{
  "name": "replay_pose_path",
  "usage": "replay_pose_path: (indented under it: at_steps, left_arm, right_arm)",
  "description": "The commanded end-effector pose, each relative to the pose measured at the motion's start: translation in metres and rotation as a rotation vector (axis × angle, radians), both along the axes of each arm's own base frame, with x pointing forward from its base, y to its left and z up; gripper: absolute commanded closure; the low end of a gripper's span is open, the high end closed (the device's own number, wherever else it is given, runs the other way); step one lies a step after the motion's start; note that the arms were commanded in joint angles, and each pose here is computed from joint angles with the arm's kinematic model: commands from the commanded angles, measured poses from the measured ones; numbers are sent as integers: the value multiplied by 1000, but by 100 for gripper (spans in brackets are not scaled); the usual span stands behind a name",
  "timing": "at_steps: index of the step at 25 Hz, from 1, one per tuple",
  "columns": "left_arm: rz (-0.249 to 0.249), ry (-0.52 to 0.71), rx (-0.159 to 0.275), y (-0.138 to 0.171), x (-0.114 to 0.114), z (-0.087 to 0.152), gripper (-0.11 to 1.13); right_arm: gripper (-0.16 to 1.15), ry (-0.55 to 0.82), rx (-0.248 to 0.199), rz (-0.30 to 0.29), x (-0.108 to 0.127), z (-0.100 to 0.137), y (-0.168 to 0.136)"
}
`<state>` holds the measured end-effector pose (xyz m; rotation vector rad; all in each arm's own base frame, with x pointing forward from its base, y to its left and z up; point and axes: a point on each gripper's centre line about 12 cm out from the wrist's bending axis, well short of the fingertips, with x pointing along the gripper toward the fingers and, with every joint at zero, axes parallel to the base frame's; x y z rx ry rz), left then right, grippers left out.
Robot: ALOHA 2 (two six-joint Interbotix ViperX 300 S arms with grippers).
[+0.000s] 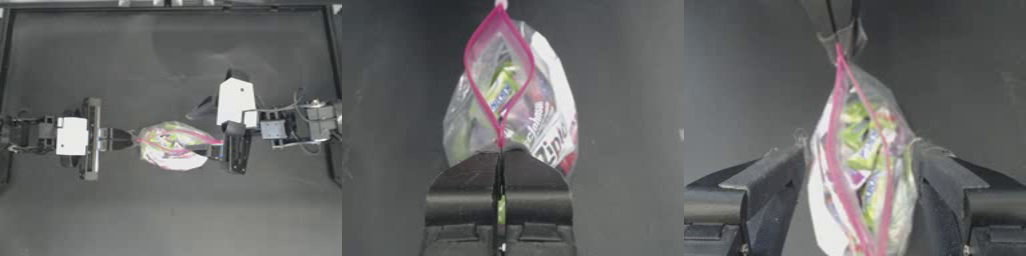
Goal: Put candy in bag
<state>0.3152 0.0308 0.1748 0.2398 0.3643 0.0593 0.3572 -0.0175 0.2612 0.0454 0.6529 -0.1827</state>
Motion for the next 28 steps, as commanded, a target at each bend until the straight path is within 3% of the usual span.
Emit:
replay_pose_path:
  at_steps: [1, 5, 8, 17, 20, 28]
  left_arm:
    - [4, -41, 3, 1, -2, 12, 98]
    - [12, -40, 1, 3, -3, 12, 97]
    - [15, -44, 3, 4, -2, 13, 86]
    - [21, -60, 2, 6, 1, 16, 15]
    - [28, -66, 1, 8, 2, 18, 0]
    - [55, -100, 7, 17, 2, 31, 2]
  right_arm:
    - [5, -39, 4, 2, -1, 12, 0]
    - [5, -53, 6, 11, 0, 13, 2]
    - [5, -51, 6, 10, 0, 13, 2]
    - [5, -51, 7, 11, -1, 12, 2]
    - [5, -48, 7, 11, -1, 11, 2]
    - [5, -52, -5, 14, -2, 13, 1]
